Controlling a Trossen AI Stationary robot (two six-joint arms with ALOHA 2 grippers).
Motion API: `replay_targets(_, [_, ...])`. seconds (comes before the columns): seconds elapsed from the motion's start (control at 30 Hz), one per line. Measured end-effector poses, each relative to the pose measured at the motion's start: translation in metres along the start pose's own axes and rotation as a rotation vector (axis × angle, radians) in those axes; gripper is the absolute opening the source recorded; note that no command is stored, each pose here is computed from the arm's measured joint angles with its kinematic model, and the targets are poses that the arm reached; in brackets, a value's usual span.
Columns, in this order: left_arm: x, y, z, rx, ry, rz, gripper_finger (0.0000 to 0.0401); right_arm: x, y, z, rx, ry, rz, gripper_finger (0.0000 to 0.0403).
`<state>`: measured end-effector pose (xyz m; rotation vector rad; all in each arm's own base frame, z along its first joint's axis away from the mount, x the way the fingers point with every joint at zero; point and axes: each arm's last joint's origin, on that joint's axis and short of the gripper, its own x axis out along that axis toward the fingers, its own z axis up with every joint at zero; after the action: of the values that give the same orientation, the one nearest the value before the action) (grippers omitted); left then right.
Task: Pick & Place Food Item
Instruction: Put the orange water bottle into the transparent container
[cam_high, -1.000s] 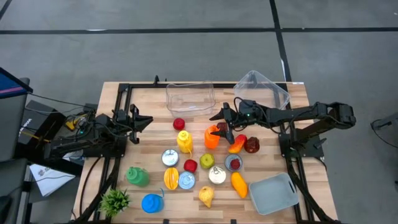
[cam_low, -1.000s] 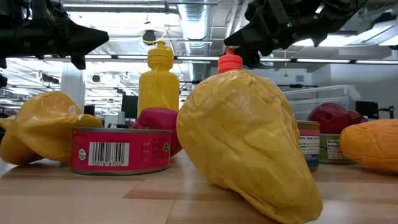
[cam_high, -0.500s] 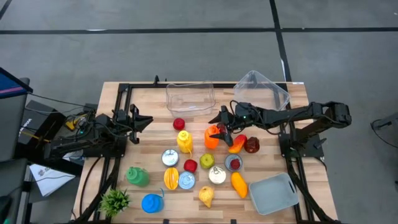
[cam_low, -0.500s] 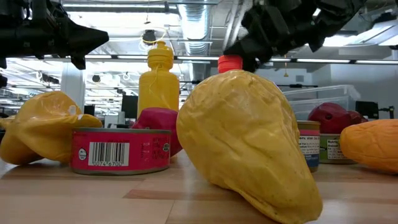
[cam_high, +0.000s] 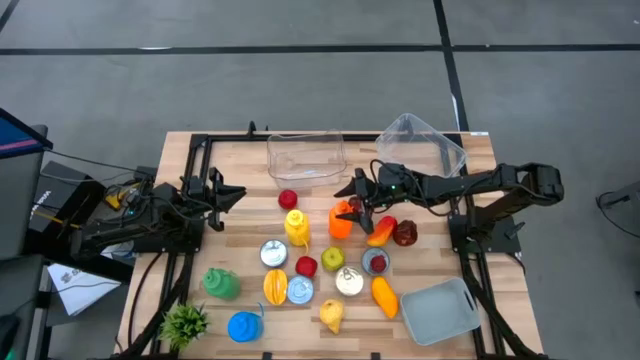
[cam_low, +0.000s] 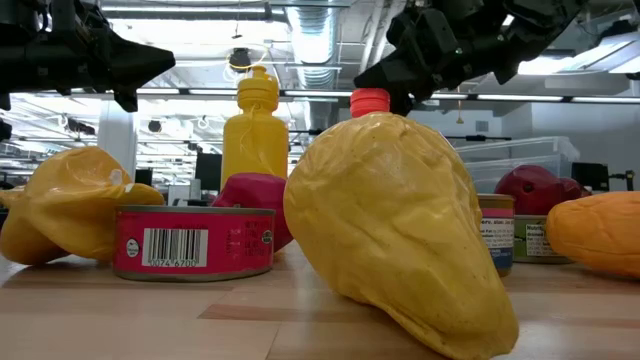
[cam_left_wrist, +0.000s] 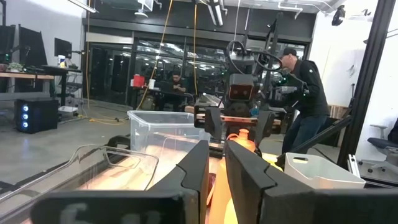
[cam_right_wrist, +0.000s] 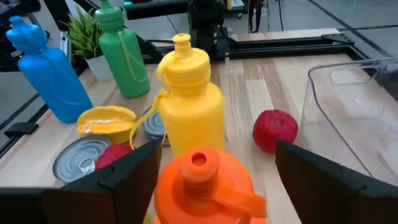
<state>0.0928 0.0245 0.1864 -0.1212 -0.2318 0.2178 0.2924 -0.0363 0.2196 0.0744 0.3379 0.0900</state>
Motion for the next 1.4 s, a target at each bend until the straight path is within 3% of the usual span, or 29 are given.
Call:
replay_targets(0.37, [0.000, 0.000, 0.000, 0.000, 0.000, 0.002, 0.0047, -0.002, -0.004, 0.002, 0.005, -0.006, -0.011, 0.0134])
replay_targets(0.67, [0.000, 0.000, 0.000, 0.000, 0.000, 0.002, 0.0044, -0.002, -0.004, 0.003, -0.012, -0.018, -0.019, 0.0055])
replay_targets(1.13, [0.000, 0.000, -0.001, 0.000, 0.008, 0.003, 0.0044, -0.023, -0.012, 0.021, -0.014, -0.116, -0.058, 0.0059])
replay_targets(1.4, [0.000, 0.000, -0.001, 0.000, 0.008, 0.003, 0.0044, -0.076, -0.026, 0.050, -0.042, -0.263, -0.173, 0.0057])
